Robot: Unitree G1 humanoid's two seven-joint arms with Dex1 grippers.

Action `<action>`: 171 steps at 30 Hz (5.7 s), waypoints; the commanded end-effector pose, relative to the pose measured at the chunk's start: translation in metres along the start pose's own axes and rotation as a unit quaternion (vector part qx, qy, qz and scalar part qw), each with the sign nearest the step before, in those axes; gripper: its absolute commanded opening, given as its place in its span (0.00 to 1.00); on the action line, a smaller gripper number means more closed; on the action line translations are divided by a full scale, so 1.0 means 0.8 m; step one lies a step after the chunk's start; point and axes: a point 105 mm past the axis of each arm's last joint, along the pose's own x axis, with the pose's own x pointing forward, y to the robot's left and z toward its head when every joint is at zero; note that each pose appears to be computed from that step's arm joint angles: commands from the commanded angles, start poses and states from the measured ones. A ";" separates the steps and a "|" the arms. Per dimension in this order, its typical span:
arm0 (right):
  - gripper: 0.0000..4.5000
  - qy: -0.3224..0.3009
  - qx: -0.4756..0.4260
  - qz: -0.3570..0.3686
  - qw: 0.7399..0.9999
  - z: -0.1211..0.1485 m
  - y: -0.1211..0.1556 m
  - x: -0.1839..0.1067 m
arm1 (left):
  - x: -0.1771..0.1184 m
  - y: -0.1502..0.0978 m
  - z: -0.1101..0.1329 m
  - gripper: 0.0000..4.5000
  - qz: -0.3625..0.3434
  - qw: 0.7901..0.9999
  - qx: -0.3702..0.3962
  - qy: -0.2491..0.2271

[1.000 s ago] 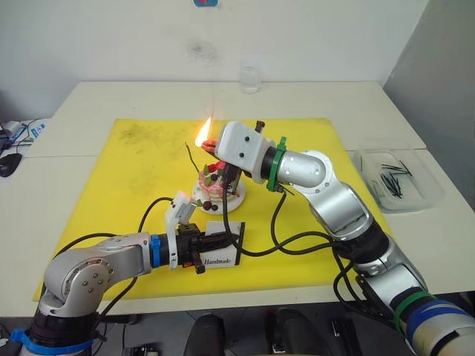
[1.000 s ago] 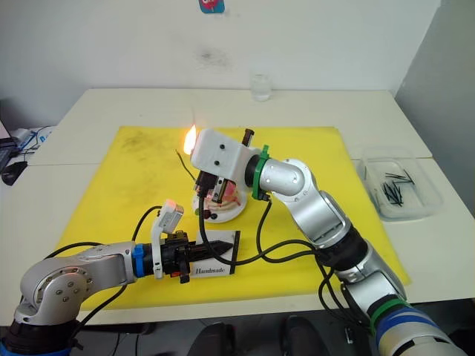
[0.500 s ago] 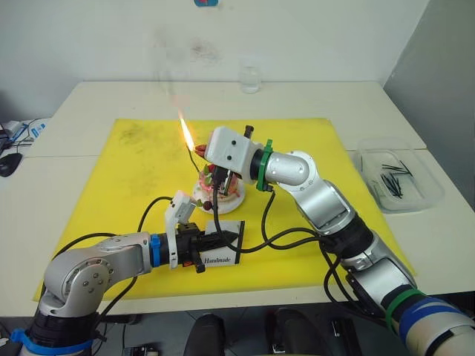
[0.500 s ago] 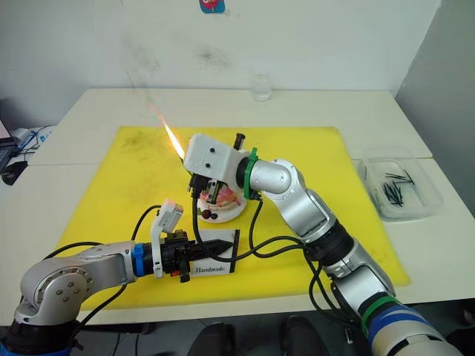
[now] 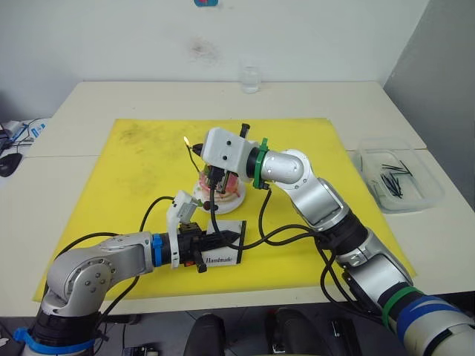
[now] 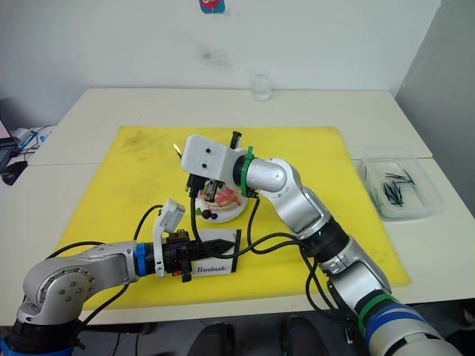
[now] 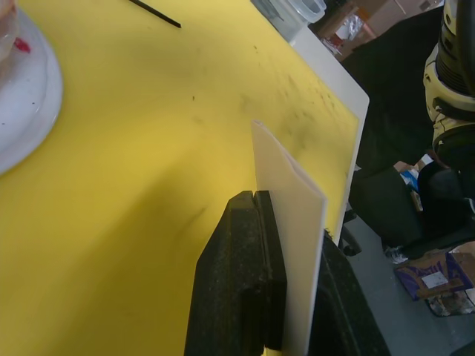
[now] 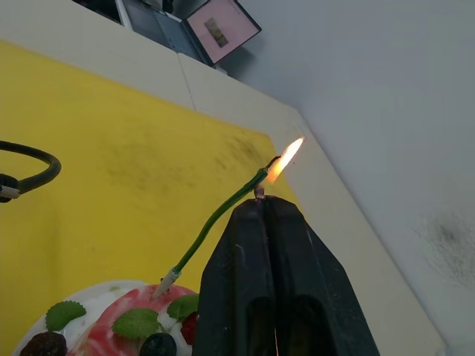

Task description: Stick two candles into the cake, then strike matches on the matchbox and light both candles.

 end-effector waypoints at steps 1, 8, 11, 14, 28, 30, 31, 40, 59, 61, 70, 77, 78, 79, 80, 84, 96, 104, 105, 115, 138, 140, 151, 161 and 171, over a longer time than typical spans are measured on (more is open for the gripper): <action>0.01 -0.025 -0.021 -0.007 0.999 0.020 -0.009 0.000 | 0.002 -0.005 0.007 0.00 -0.006 1.000 0.014 -0.012; 0.01 -0.024 -0.023 -0.009 0.999 0.019 -0.010 -0.002 | 0.002 -0.005 0.007 0.00 -0.007 1.000 0.014 -0.011; 0.01 -0.024 -0.024 -0.010 0.999 0.019 -0.011 -0.004 | 0.001 -0.005 0.007 0.00 -0.008 1.000 0.014 -0.010; 0.01 -0.025 -0.024 -0.011 0.999 0.020 -0.011 -0.005 | 0.001 -0.005 0.007 0.00 -0.008 1.000 0.014 -0.008; 0.01 -0.027 -0.023 -0.013 0.999 0.021 -0.010 -0.007 | 0.003 -0.004 0.008 0.00 -0.010 1.000 0.015 -0.006; 0.01 -0.027 -0.022 -0.011 0.999 0.021 -0.009 -0.007 | 0.003 -0.004 0.008 0.00 -0.011 1.000 0.015 -0.005; 0.01 -0.027 -0.022 -0.011 0.999 0.021 -0.008 -0.007 | 0.004 -0.004 0.008 0.00 -0.011 1.000 0.015 -0.005; 0.01 -0.027 -0.023 -0.007 0.999 0.021 -0.005 -0.008 | 0.004 -0.005 0.007 0.00 -0.012 1.000 0.014 -0.005; 0.01 -0.048 -0.042 -0.142 0.988 0.042 -0.091 -0.049 | 0.007 -0.007 0.007 0.00 -0.019 1.000 0.015 -0.005; 0.01 -0.030 -0.042 -0.196 0.979 0.032 -0.122 -0.080 | 0.009 -0.008 0.008 0.00 -0.023 1.000 0.015 -0.006; 0.01 0.136 0.023 -0.376 0.916 -0.059 -0.198 -0.265 | 0.017 -0.012 0.007 0.00 -0.034 0.999 0.009 -0.013; 0.01 0.242 0.160 -0.472 0.833 -0.140 -0.178 -0.375 | 0.025 -0.018 0.002 0.00 -0.044 0.999 0.001 -0.015; 0.01 0.257 0.183 -0.484 0.817 -0.155 -0.172 -0.386 | 0.026 -0.018 0.002 0.00 -0.045 0.999 0.001 -0.015; 0.01 0.267 0.213 -0.493 0.800 -0.169 -0.165 -0.395 | 0.026 -0.018 0.002 0.00 -0.045 0.999 0.001 -0.016; 0.01 0.276 0.238 -0.501 0.785 -0.182 -0.158 -0.402 | 0.027 -0.018 0.002 0.00 -0.045 0.999 0.000 -0.017; 0.01 0.295 0.285 -0.504 0.760 -0.208 -0.143 -0.411 | 0.026 -0.018 0.001 0.00 -0.043 0.999 -0.001 -0.019; 0.46 0.307 0.299 -0.533 0.729 -0.226 -0.133 -0.422 | 0.023 -0.020 -0.004 0.00 -0.032 0.999 -0.005 -0.025; 1.00 0.294 0.289 -0.534 0.739 -0.213 -0.141 -0.419 | 0.025 -0.018 -0.002 0.00 -0.034 0.999 -0.004 -0.025; 1.00 0.296 0.289 -0.533 0.738 -0.213 -0.140 -0.420 | 0.025 -0.017 -0.001 0.00 -0.034 0.999 -0.004 -0.025; 1.00 0.212 0.245 -0.461 0.826 -0.169 -0.145 -0.371 | 0.023 -0.015 0.000 0.00 -0.030 0.999 -0.003 -0.024; 1.00 0.107 0.256 -0.140 0.950 -0.178 0.006 -0.174 | -0.015 -0.001 0.004 0.00 0.019 1.000 0.006 -0.009; 1.00 0.112 0.254 -0.142 0.950 -0.185 0.007 -0.169 | -0.015 -0.001 0.004 0.00 0.018 1.000 0.007 -0.008; 1.00 0.125 0.287 -0.166 0.935 -0.206 0.019 -0.153 | -0.013 -0.002 0.007 0.00 0.013 1.000 0.010 -0.003; 0.30 0.170 0.295 -0.164 0.926 -0.216 0.027 -0.152 | -0.011 -0.004 0.006 0.00 0.010 1.000 0.011 -0.001; 0.01 0.157 0.292 -0.143 0.933 -0.188 0.030 -0.156 | -0.011 -0.005 0.004 0.00 0.008 1.000 0.010 0.000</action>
